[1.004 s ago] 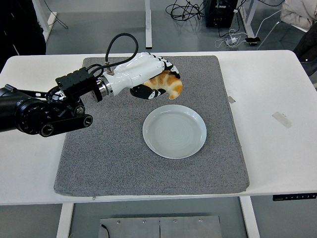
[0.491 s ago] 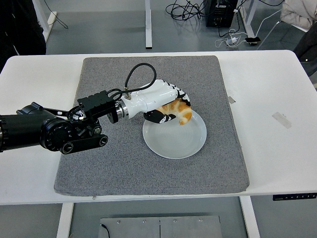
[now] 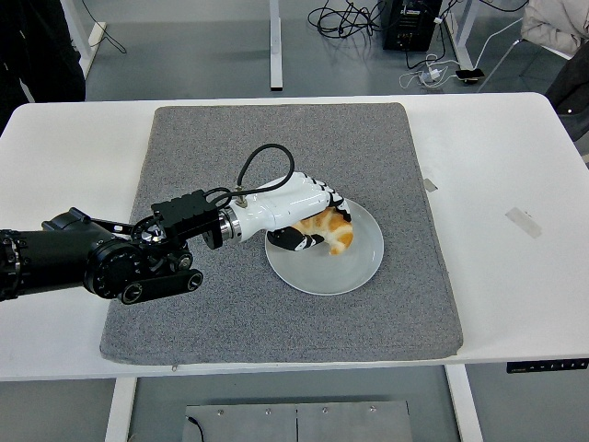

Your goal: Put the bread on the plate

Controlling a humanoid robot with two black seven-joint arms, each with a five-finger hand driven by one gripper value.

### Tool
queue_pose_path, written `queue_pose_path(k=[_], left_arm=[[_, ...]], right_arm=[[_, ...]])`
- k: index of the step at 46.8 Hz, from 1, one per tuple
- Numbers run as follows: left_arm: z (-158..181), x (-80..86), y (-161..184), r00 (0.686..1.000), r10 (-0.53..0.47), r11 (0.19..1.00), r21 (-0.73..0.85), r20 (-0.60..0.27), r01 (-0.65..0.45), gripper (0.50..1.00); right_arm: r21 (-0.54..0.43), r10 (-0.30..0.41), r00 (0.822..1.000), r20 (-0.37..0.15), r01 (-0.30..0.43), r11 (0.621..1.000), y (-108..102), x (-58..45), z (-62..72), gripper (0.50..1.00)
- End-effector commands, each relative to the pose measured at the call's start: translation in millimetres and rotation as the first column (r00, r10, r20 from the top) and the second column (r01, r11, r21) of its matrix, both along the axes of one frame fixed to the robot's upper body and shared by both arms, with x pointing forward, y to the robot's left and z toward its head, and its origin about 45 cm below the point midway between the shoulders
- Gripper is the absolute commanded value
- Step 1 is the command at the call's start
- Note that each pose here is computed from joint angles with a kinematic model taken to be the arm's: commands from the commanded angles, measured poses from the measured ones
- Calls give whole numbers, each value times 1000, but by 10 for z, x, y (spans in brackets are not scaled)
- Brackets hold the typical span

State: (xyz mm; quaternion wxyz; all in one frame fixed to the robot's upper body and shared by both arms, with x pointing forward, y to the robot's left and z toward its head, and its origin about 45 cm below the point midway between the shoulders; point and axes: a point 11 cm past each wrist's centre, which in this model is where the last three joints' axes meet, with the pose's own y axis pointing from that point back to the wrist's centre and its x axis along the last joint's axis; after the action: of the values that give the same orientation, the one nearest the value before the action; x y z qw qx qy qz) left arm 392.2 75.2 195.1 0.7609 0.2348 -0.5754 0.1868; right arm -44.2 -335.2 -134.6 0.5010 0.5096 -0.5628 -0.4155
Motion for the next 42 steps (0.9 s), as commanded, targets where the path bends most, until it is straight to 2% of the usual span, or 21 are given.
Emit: queue_pose_path(k=[1, 16, 18, 21, 22, 26, 29, 33, 42], left_arm=[[-26, -12, 12, 1000, -1, 1000, 6, -3, 1, 500], [-155, -72, 78, 1000, -8, 999, 41, -18, 8, 500], [-161, -76, 80, 1000, -7, 999, 41, -20, 8, 552], [-154, -86, 68, 1000, -16, 999, 37, -21, 17, 709], [-153, -94, 63, 1000, -21, 999, 35, -22, 22, 747], [-138, -148, 22, 998, -59, 998, 20, -31, 60, 836], [-124, -157, 19, 997, -71, 997, 11, -34, 71, 870], [-94, -155, 33, 996, -84, 996, 4, -35, 84, 890], [-45, -153, 24, 995, -97, 995, -9, -32, 97, 896]], right_arm=[[0, 0, 1000, 0, 0, 1000, -1, -1, 0, 1000], [1, 0, 1000, 0, 0, 1000, 4, -1, 0, 1000], [0, 0, 1000, 0, 0, 1000, -1, -1, 0, 1000], [0, 0, 1000, 0, 0, 1000, -1, -1, 0, 1000], [0, 0, 1000, 0, 0, 1000, -1, -1, 0, 1000], [0, 0, 1000, 0, 0, 1000, -1, -1, 0, 1000], [1, 0, 1000, 0, 0, 1000, 4, -1, 0, 1000], [0, -2, 1000, 0, 2, 1000, -2, 0, 0, 1000], [1, 0, 1000, 0, 0, 1000, 4, -1, 0, 1000]])
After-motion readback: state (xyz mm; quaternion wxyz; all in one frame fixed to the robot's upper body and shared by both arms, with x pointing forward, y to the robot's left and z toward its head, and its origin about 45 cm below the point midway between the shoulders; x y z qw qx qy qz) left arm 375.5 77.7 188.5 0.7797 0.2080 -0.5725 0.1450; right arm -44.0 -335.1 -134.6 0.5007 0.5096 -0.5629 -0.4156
